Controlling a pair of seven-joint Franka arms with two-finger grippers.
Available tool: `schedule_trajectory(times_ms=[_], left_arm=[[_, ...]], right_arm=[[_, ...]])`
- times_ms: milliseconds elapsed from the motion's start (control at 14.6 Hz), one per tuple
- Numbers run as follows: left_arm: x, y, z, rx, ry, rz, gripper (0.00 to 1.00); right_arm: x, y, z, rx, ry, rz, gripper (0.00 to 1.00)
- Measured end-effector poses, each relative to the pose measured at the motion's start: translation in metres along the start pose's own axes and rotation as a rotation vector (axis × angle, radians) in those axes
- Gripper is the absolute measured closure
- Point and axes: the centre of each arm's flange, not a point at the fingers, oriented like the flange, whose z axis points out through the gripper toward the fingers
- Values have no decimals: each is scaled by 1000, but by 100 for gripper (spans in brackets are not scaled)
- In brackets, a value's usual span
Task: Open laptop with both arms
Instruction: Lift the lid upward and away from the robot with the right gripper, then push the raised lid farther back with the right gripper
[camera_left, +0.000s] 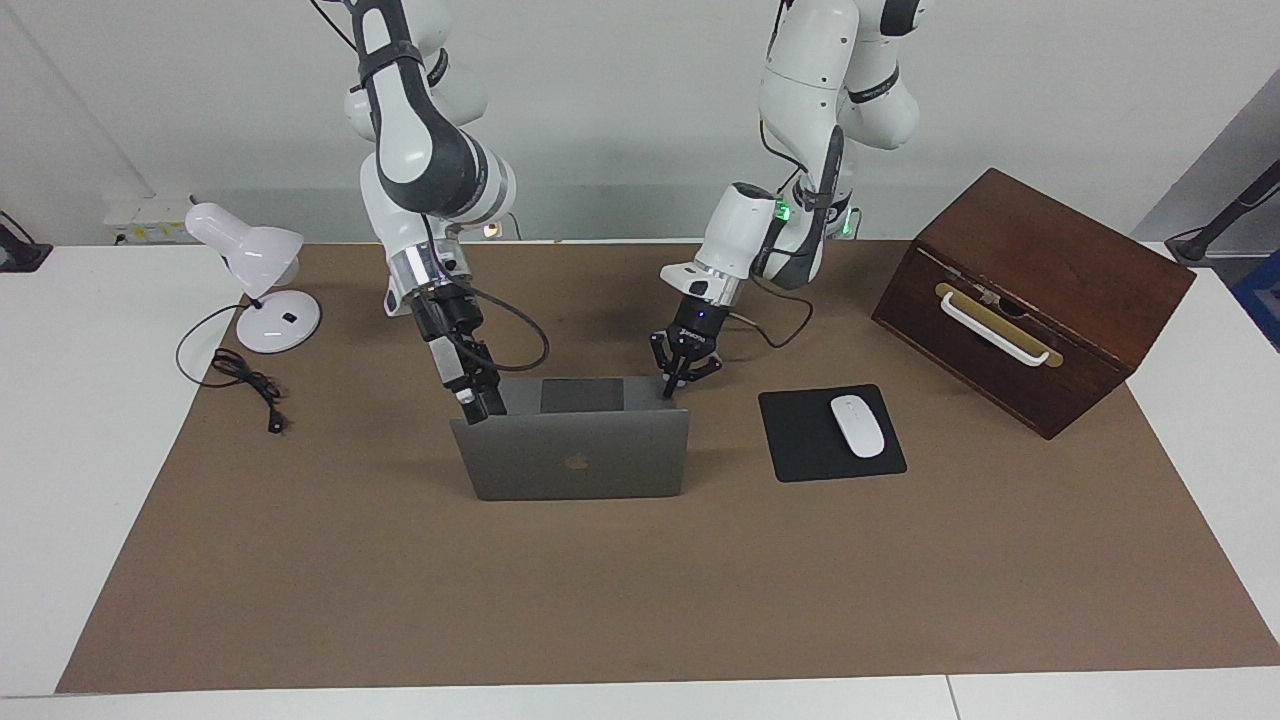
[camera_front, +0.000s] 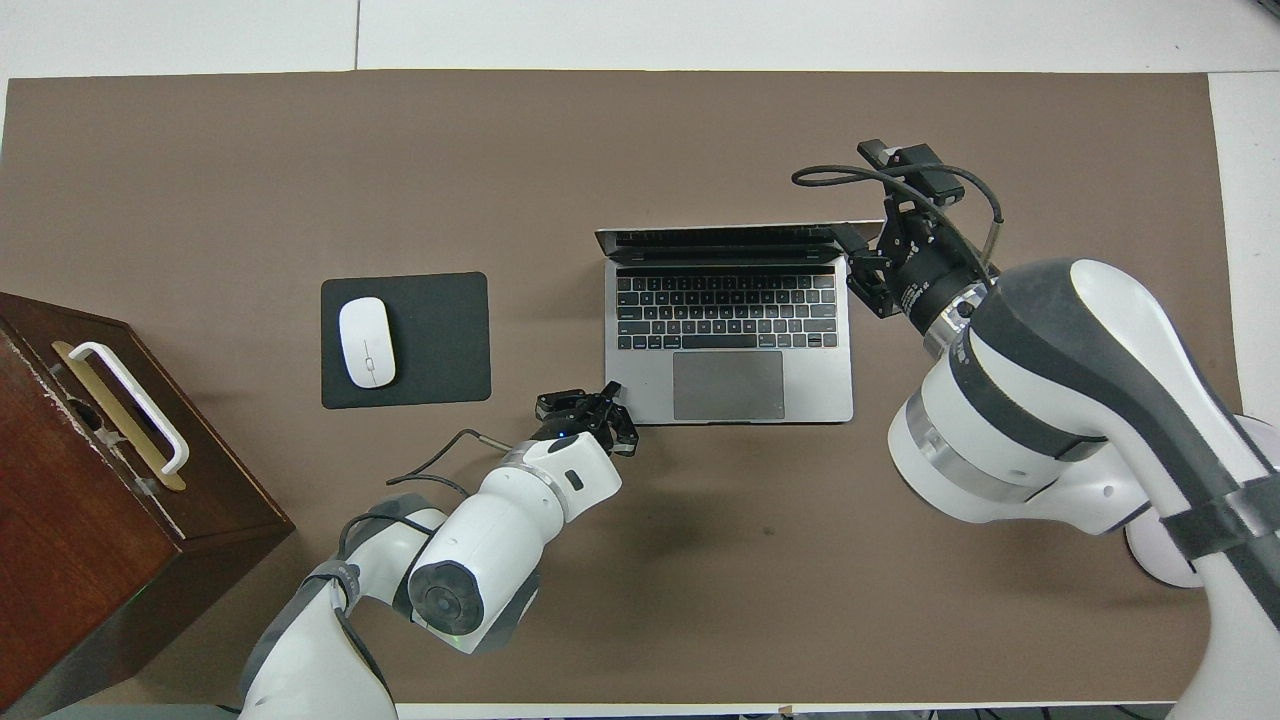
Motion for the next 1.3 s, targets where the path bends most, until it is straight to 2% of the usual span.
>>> schedule_trajectory(times_ms=[616,959,1301], left_arm=[[0,0,0,0,0,0,99],[0,0,0,0,0,0,99],[0,0,0,0,0,0,99]], right_arm=[[26,-29,9,52,32,-1,0],[41,-24,19,35,46,-22,0],[37,-32,23,51,38,-26,0]])
